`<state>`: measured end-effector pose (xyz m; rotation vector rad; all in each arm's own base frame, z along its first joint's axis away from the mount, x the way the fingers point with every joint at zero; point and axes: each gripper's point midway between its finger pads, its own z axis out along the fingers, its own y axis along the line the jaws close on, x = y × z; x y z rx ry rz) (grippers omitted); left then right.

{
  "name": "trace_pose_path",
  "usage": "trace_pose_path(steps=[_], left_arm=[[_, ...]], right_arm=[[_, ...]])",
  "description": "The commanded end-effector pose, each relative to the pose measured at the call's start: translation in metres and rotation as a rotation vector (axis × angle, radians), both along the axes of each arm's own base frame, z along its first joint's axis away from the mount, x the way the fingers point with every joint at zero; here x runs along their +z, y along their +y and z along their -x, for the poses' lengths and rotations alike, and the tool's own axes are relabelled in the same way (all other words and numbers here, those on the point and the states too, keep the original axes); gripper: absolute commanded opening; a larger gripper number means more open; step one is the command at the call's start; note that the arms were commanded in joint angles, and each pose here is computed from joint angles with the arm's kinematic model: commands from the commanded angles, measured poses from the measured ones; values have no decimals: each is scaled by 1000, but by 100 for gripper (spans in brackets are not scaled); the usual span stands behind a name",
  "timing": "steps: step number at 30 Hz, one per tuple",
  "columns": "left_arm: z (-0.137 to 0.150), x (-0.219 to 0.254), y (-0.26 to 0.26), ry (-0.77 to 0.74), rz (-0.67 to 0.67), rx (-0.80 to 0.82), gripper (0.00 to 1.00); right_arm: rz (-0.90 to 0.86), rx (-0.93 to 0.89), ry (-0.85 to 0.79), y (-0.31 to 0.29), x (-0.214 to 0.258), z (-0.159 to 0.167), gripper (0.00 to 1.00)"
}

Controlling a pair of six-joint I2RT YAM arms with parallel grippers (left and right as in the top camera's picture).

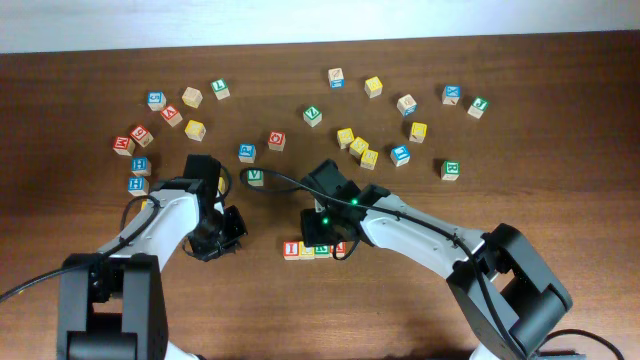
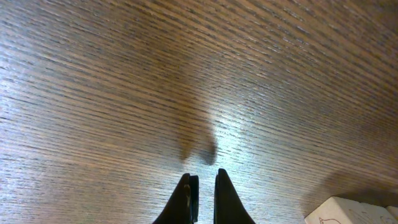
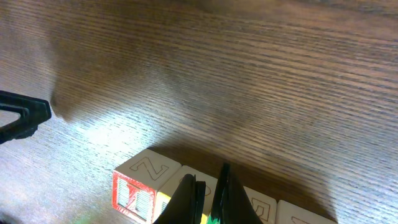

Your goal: Spell out ICRA

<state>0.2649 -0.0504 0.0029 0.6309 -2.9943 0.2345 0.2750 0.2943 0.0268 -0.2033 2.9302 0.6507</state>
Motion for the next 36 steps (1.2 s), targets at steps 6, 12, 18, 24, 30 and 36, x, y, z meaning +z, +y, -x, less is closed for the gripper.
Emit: trace_pose_path(steps=[6, 12, 18, 24, 30, 36], left_arm=[[3, -3, 3, 14, -9, 9, 4], [3, -3, 3, 14, -9, 9, 4], [3, -3, 3, 14, -9, 9, 4], [3, -3, 3, 14, -9, 8, 4], [4, -2, -4, 4, 30, -66, 0], [6, -2, -39, -21, 43, -194, 0]], right_arm=[[8, -1, -8, 2, 1, -3, 4], [11, 1, 2, 2, 0, -1, 4], [15, 2, 10, 1, -1, 1, 4], [5, 0, -6, 3, 2, -3, 4], [77, -69, -68, -21, 46, -49, 4], [376, -112, 182, -105, 31, -1, 4]])
